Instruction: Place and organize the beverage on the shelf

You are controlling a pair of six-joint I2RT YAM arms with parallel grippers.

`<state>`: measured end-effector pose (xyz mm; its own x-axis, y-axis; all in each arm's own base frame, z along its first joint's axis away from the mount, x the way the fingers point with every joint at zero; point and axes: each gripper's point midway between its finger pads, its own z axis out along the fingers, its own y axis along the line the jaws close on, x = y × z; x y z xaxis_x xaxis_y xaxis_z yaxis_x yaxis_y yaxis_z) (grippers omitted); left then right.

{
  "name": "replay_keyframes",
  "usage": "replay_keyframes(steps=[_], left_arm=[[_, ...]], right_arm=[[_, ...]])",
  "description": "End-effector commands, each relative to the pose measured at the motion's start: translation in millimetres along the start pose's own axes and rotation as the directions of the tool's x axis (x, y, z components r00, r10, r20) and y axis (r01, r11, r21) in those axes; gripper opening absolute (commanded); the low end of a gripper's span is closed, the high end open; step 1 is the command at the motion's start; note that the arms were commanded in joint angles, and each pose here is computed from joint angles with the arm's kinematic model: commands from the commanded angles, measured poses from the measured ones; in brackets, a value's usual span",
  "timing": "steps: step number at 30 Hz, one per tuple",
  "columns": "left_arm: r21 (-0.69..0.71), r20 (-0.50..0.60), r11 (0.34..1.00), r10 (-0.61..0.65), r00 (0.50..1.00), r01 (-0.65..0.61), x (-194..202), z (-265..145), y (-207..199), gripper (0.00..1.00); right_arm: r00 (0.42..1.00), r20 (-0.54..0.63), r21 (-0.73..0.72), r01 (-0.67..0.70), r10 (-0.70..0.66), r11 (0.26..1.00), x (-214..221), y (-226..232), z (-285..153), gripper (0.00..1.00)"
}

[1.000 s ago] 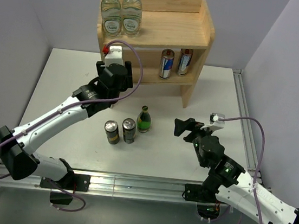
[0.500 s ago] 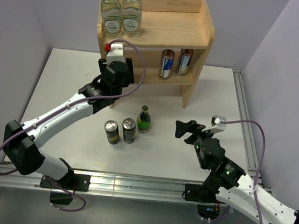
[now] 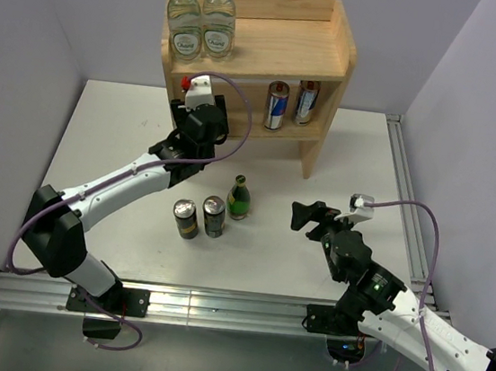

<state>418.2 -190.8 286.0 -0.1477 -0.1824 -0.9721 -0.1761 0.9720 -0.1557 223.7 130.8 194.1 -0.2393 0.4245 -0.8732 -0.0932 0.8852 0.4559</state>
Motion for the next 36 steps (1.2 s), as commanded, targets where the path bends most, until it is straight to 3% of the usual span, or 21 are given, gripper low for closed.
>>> replay_keyframes(steps=[1, 14, 36], left_arm=[[-0.057, 0.186, 0.984, -0.153, 0.971, 0.166, -62.9, 3.9, 3.2, 0.00], [-0.148, 0.228, 0.968, -0.167, 0.959, 0.203, -73.9, 22.7, 17.6, 0.00], [-0.298, 0.308, 0.907, -0.205, 0.929, 0.299, -58.7, 51.5, 46.7, 0.00]], right_arm=[[1.000, 0.004, -0.001, -0.016, 0.016, 1.000, 0.7, 0.5, -0.4, 1.00], [1.000, -0.013, -0.003, -0.020, 0.020, 1.000, 11.4, -0.2, 3.0, 1.00], [0.999, -0.026, -0.009, -0.027, 0.026, 1.000, 19.0, -0.6, 4.6, 1.00]])
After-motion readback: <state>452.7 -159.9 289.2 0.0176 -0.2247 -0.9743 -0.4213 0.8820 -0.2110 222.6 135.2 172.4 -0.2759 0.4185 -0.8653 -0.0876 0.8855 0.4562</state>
